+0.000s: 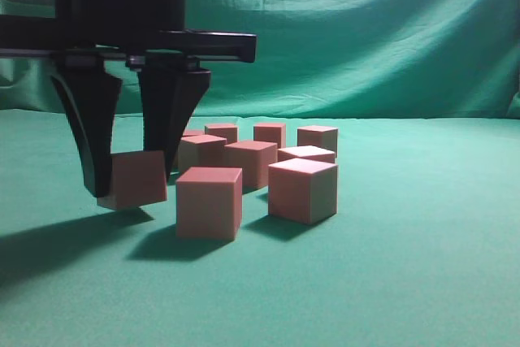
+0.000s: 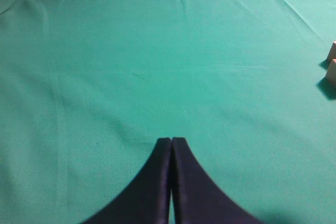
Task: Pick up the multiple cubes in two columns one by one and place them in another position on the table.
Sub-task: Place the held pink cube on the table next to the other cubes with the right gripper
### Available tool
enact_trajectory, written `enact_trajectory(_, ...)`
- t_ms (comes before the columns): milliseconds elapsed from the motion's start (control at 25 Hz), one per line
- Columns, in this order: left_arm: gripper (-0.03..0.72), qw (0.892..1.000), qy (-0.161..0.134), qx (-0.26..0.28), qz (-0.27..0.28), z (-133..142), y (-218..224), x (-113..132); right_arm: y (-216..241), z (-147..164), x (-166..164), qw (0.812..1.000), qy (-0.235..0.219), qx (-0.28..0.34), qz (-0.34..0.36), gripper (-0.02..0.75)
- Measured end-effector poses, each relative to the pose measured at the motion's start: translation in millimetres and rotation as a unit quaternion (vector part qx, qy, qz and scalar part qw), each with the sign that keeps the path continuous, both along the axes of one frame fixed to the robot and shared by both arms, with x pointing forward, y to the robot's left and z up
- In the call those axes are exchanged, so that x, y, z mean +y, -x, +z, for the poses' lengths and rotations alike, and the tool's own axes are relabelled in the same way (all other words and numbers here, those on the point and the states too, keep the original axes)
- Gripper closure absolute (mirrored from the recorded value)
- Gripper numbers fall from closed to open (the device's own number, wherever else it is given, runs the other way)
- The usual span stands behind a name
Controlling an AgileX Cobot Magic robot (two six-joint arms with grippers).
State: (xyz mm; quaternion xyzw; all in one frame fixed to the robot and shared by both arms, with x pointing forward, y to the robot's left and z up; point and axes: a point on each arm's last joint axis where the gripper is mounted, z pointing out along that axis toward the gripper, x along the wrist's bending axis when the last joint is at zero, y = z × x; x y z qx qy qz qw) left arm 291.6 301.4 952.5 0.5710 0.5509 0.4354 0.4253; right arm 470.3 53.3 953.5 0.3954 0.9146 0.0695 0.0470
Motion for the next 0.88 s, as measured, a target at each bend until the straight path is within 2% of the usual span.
enact_trajectory(800, 0.688, 1.000, 0.000, 0.000, 0.000, 0.0, 0.0, 0.0, 1.5, -5.6, 1.4, 1.000, 0.001, 0.014, -0.001, 0.487)
enact_trajectory(840, 0.688, 1.000, 0.000, 0.000, 0.000, 0.0, 0.0, 0.0, 1.6, -5.6, 1.2, 1.000, 0.002, 0.014, 0.004, 0.419)
enact_trajectory(880, 0.688, 1.000, 0.000, 0.000, 0.000, 0.0, 0.0, 0.0, 1.6, -5.6, 1.2, 1.000, 0.003, 0.014, 0.007, 0.384)
